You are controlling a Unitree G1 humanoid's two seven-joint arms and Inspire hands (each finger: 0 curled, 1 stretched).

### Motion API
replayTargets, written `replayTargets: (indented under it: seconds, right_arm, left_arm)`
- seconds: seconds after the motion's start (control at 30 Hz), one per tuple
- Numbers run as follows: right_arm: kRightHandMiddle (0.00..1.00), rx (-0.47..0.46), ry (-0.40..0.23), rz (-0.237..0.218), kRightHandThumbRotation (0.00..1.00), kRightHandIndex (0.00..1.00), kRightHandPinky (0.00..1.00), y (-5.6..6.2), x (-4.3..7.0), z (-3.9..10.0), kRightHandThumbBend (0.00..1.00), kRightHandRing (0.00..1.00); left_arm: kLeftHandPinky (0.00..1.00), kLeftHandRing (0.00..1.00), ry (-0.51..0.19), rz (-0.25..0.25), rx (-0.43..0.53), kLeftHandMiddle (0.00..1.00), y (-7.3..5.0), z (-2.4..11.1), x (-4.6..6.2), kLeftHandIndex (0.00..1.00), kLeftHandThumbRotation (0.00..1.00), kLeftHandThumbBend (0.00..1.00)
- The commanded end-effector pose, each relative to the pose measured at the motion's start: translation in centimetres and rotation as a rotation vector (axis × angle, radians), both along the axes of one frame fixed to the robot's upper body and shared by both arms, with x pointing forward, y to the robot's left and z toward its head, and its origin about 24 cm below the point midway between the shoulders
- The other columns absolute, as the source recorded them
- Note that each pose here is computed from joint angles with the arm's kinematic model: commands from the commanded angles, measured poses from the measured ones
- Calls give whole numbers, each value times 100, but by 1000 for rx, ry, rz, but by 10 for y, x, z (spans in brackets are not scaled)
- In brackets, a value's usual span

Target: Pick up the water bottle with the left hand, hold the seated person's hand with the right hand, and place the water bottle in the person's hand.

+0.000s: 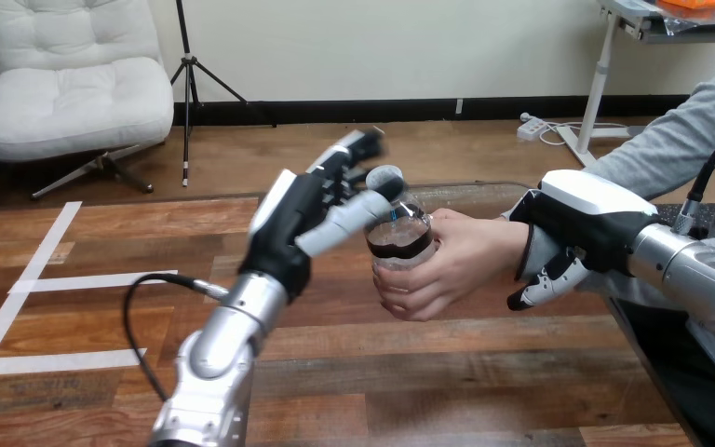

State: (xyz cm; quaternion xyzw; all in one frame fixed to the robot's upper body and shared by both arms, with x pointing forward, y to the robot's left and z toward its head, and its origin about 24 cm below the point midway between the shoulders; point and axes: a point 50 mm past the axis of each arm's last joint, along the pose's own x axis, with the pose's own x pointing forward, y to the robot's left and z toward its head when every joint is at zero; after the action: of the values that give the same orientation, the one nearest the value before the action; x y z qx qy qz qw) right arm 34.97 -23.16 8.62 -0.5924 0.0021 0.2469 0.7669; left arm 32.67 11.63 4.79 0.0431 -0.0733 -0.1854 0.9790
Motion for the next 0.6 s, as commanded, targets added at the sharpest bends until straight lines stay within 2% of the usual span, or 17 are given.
replayTargets:
  seconds: [0.0, 0.27, 0.4, 0.57]
  right_arm:
    - [31, 101, -134, 36, 0, 31, 23, 15, 12, 31, 71, 27]
    - [31, 95, -137, 40, 0, 31, 23, 14, 12, 31, 72, 26]
    - [31, 90, -135, 40, 0, 31, 23, 14, 12, 31, 71, 26]
    - [31, 89, -138, 41, 0, 31, 23, 14, 12, 31, 71, 26]
  left_arm:
    - [100, 100, -92, 37, -24, 100, 22, 20, 2, 100, 100, 100]
    - [100, 100, -100, 57, -73, 100, 35, 21, -2, 100, 99, 100]
    - [100, 100, -105, 82, -96, 100, 44, 22, -6, 100, 98, 100]
    - [100, 100, -105, 99, -117, 100, 49, 22, -9, 100, 98, 100]
